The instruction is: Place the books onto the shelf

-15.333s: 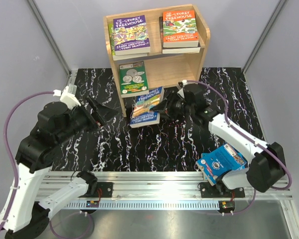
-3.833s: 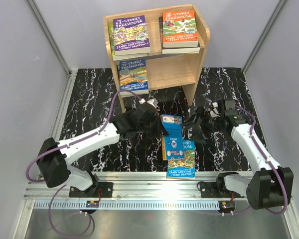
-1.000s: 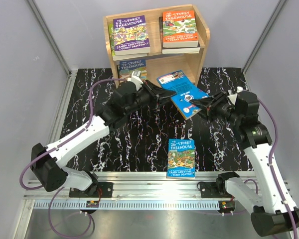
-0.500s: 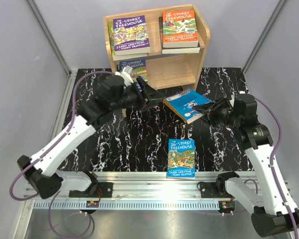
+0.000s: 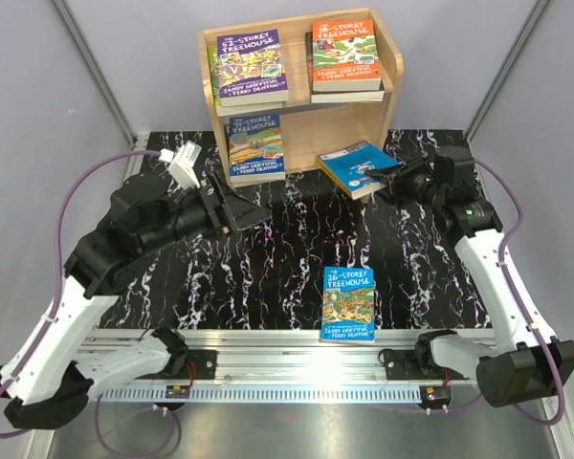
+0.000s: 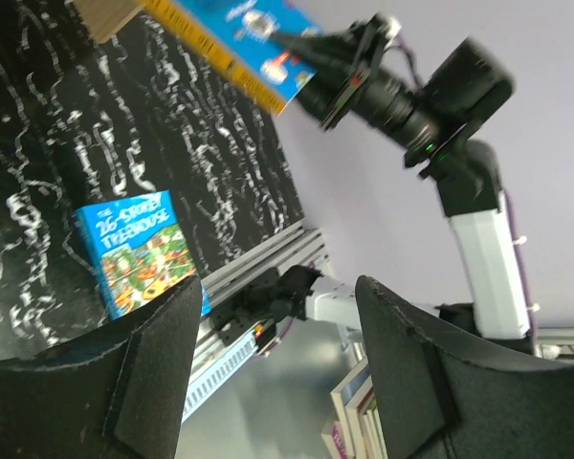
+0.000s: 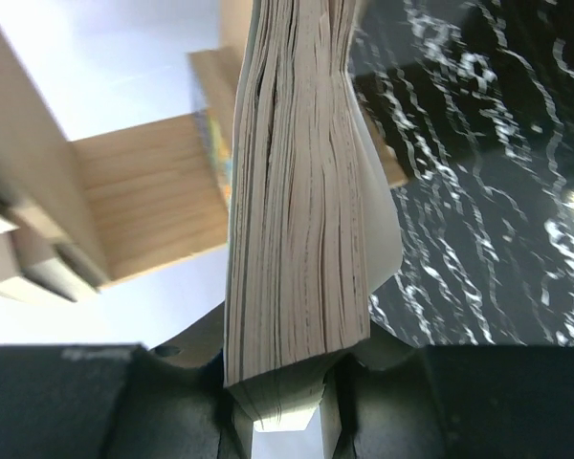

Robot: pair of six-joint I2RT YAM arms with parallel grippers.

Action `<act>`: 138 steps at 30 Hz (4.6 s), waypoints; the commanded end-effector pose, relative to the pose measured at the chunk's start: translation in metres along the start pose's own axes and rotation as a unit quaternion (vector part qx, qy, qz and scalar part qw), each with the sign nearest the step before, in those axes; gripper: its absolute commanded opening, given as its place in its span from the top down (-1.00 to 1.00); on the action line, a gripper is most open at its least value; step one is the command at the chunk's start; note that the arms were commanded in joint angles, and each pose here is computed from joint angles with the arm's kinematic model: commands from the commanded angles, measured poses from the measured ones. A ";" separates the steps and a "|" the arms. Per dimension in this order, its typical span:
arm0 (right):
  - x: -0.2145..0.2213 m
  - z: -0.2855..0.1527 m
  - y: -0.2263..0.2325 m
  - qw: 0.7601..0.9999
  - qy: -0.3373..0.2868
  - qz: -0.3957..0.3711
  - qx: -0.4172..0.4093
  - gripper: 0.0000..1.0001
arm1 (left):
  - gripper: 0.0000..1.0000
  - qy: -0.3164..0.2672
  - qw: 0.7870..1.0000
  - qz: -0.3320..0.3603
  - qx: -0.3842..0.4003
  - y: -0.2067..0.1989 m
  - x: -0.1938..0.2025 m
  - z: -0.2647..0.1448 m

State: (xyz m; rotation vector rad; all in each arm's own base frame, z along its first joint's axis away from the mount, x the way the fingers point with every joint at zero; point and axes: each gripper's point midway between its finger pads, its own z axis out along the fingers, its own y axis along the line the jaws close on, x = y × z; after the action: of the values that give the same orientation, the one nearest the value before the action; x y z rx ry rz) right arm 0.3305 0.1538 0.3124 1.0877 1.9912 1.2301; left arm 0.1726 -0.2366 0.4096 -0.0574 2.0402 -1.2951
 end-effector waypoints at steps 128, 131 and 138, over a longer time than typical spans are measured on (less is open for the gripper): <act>0.102 -0.038 -0.105 0.973 0.211 -0.065 0.058 1.00 | -0.17 0.225 0.957 -0.154 0.101 0.067 0.132 0.208; 0.104 -0.038 -0.102 0.972 0.220 -0.064 0.053 0.98 | 0.55 0.212 0.959 -0.151 0.114 0.052 0.119 0.209; 0.087 -0.047 -0.115 0.966 0.184 -0.135 0.123 -0.99 | 1.00 0.196 0.968 -0.113 0.108 0.027 0.097 0.197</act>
State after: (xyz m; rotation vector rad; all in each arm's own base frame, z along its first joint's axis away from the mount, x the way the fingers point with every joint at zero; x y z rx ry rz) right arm 0.2136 0.1755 0.2011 0.8663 2.5215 1.1399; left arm 0.2238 -0.4056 0.2198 -0.0565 2.4525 -1.7113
